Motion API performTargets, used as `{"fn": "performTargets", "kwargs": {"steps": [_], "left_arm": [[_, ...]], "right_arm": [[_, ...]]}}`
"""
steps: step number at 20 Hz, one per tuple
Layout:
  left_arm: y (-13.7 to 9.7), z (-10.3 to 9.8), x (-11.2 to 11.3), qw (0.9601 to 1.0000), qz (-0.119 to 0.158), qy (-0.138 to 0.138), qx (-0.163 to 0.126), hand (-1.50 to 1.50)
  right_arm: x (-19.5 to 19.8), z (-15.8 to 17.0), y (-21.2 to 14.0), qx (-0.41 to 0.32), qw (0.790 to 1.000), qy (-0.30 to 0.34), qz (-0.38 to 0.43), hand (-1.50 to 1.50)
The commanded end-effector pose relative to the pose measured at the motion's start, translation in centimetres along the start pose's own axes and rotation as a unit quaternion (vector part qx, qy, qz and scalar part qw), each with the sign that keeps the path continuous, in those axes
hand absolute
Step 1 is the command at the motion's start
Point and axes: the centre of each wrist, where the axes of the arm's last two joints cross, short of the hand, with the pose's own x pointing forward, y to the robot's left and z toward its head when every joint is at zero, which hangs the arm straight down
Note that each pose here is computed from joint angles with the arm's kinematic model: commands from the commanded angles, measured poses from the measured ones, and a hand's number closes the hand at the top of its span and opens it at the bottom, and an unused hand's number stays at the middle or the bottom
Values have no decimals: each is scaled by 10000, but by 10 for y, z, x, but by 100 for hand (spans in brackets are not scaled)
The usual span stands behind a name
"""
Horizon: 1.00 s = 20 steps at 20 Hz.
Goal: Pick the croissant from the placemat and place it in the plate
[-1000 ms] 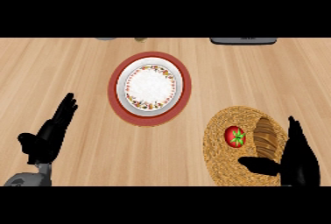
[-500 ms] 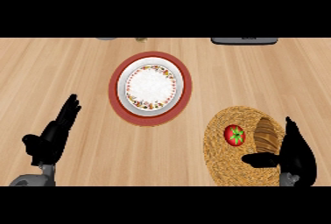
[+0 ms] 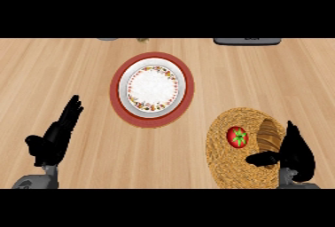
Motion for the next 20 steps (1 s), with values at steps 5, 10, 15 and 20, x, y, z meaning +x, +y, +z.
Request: {"fn": "performTargets", "kwargs": {"steps": [5,10,15,20], "left_arm": [[9,-1,-5,10000,-5,5,-84,0],[19,4,3,9999,-107,-50,89,0],[-12,-6,7,9998,7,-85,-168,0],[-9,-7,5,9997,-41,-79,-244,0]], "right_arm": [[4,-8,24,526,9979,-331,173,150],[-11,-25,9,364,9981,-497,56,150],[20,-44,-6,759,9703,-2161,777,150],[45,-64,-53,1099,8999,-3954,1476,150]]}}
